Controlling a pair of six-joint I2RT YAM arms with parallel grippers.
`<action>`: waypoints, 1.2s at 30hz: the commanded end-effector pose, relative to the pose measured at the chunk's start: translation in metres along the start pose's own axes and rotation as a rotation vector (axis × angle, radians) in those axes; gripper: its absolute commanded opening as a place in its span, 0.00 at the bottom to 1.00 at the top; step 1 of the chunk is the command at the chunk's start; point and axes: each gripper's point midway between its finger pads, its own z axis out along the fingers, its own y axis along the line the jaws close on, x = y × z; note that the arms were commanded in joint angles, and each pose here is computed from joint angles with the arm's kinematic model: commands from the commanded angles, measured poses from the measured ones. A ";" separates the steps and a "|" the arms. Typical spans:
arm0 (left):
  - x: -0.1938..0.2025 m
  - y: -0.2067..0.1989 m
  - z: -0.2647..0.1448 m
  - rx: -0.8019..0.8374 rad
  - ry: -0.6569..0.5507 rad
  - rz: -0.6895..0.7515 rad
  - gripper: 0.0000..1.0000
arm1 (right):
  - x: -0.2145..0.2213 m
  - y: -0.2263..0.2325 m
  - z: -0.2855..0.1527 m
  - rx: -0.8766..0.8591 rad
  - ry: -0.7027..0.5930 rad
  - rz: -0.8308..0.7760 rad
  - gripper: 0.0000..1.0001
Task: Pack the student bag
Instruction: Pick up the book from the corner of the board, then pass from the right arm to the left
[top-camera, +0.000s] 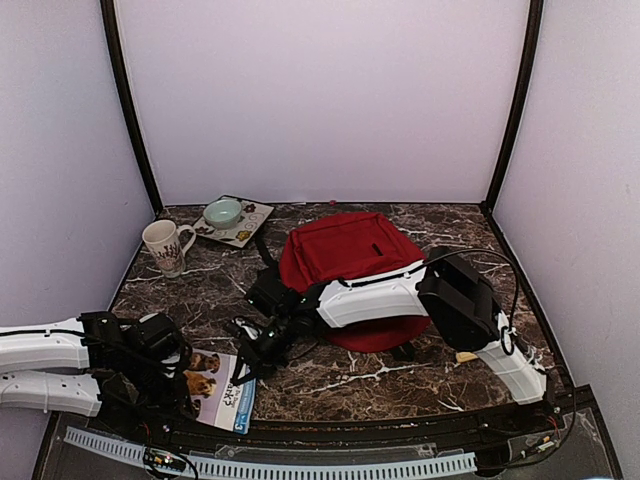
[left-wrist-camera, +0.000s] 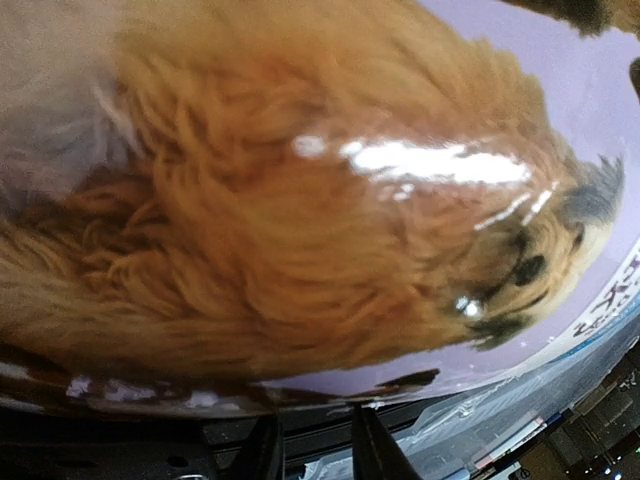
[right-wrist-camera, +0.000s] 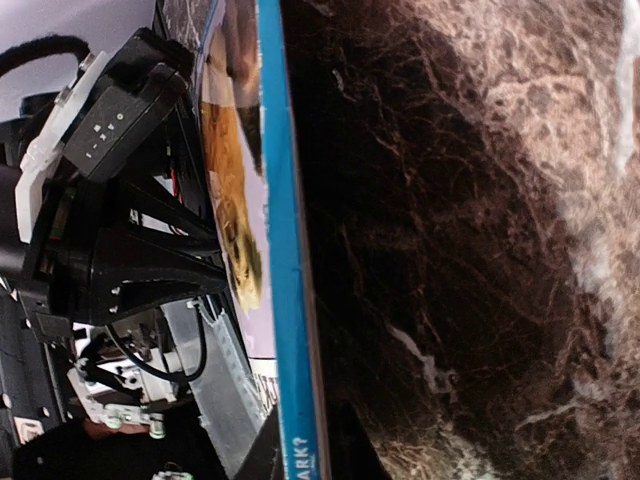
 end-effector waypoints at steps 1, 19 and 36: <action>-0.007 -0.008 -0.002 0.022 -0.034 0.009 0.26 | -0.006 0.010 -0.003 0.026 -0.044 -0.035 0.04; -0.047 -0.081 -0.069 0.183 -0.274 0.115 0.63 | -0.012 0.016 -0.108 0.311 -0.231 -0.154 0.00; -0.076 -0.165 -0.204 0.239 -0.639 0.513 0.67 | 0.008 0.074 -0.209 0.507 -0.366 -0.408 0.00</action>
